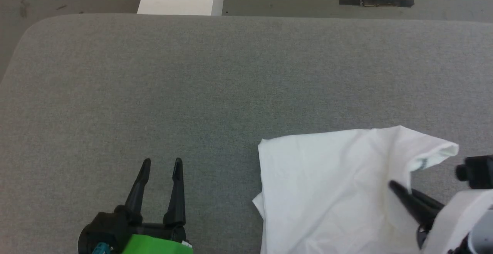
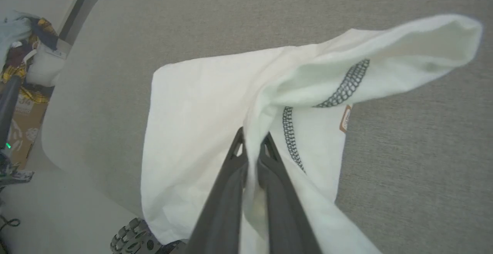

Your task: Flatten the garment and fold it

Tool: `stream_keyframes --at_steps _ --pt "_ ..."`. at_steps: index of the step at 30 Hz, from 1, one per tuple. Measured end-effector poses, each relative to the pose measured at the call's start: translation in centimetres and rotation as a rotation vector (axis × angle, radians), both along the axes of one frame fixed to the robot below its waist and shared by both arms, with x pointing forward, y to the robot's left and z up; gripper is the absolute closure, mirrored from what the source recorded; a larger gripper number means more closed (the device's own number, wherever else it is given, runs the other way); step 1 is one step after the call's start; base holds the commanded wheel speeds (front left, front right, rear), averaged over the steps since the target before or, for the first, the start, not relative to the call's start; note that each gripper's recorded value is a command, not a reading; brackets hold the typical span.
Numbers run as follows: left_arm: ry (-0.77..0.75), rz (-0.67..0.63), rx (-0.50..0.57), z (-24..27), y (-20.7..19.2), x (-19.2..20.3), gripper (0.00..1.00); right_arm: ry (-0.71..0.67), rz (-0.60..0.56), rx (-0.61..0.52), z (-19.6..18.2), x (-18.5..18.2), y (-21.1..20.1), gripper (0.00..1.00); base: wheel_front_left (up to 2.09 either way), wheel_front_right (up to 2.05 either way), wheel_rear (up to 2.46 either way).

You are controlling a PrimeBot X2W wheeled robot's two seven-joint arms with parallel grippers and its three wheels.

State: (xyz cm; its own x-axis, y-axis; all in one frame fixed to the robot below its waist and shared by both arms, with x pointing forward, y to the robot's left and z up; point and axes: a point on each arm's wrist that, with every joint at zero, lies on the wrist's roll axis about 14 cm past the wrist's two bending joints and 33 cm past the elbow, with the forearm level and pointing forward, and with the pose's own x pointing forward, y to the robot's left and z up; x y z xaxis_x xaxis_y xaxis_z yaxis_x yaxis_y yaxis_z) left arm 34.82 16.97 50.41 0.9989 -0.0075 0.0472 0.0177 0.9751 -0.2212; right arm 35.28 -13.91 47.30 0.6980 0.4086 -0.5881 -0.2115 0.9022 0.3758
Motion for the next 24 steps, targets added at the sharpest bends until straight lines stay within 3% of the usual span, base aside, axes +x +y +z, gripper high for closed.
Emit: stream_keyframes --at_steps 11,15,24 --pt "0.014 0.012 -0.012 -0.6 0.4 0.2 0.0 0.005 0.32 0.12 0.9 -0.7 10.2 1.0 0.0 0.0 0.0" --pt "0.022 0.019 -0.014 -0.9 0.5 0.3 0.0 0.015 0.381 0.132 0.2 -0.6 12.5 1.0 0.0 0.0 0.0" --pt "0.038 0.034 -0.028 -1.5 0.8 0.4 0.0 0.05 0.414 0.014 -4.3 0.5 14.7 1.0 0.0 0.0 0.0"
